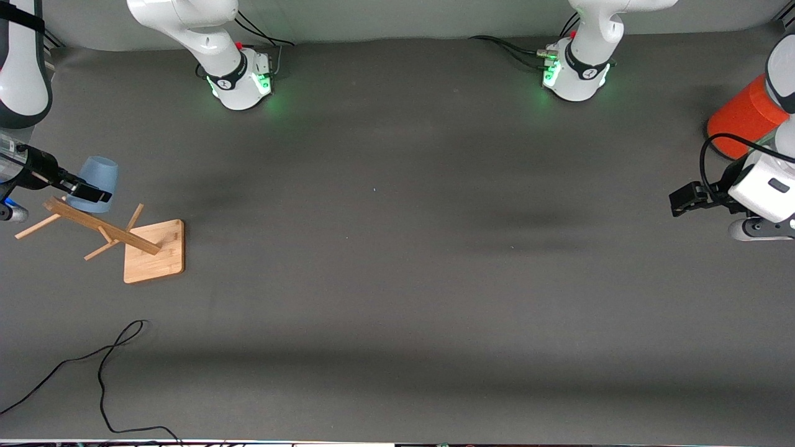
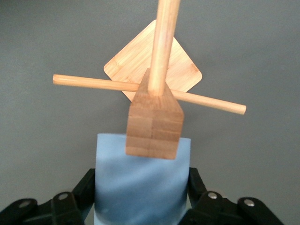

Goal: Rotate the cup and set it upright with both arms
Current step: 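Slide the light blue cup off the wooden mug-tree peg with the right gripper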

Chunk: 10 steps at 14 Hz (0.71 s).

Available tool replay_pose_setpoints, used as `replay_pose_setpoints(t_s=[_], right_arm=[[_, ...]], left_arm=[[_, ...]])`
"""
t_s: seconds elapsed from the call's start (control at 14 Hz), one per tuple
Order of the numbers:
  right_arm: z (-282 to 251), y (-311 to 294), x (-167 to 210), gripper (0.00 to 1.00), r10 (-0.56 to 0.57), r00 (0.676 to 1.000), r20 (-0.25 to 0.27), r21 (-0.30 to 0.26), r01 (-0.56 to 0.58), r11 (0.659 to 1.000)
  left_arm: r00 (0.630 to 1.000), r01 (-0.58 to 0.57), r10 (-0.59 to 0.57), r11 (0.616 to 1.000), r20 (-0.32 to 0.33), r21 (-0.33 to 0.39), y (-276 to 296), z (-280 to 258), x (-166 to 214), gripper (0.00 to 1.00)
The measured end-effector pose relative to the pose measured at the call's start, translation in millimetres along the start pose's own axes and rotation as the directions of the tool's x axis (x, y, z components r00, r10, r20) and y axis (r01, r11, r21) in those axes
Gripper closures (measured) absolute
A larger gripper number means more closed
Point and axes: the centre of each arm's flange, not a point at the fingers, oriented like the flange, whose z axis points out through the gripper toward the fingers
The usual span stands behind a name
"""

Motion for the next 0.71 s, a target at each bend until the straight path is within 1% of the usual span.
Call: replay_pose_setpoints(t_s=[0.21, 0.36, 0.71], right_arm=[[-1.3, 0.3, -1.3, 0.19, 0.001, 1.000, 0.003, 0.001, -0.001, 1.000], [-9.1, -1.5, -9.4, 0.19, 0.004, 1.000, 0.014, 0.005, -0.004, 1.000], [-51.7, -26.5, -55.4, 0.19, 0.056, 0.998, 0.031, 0.023, -0.057, 0.998]], left_arm=[[1.000, 0.000, 0.000, 1.000, 0.000, 0.000, 0.0, 0.0, 0.0, 0.00], [1.000, 0.000, 0.000, 1.000, 0.000, 0.000, -0.2, 0.1, 0.0, 0.00], [1.000, 0.004, -0.004, 1.000, 0.001, 0.000, -2.2, 0.2, 0.0, 0.00]])
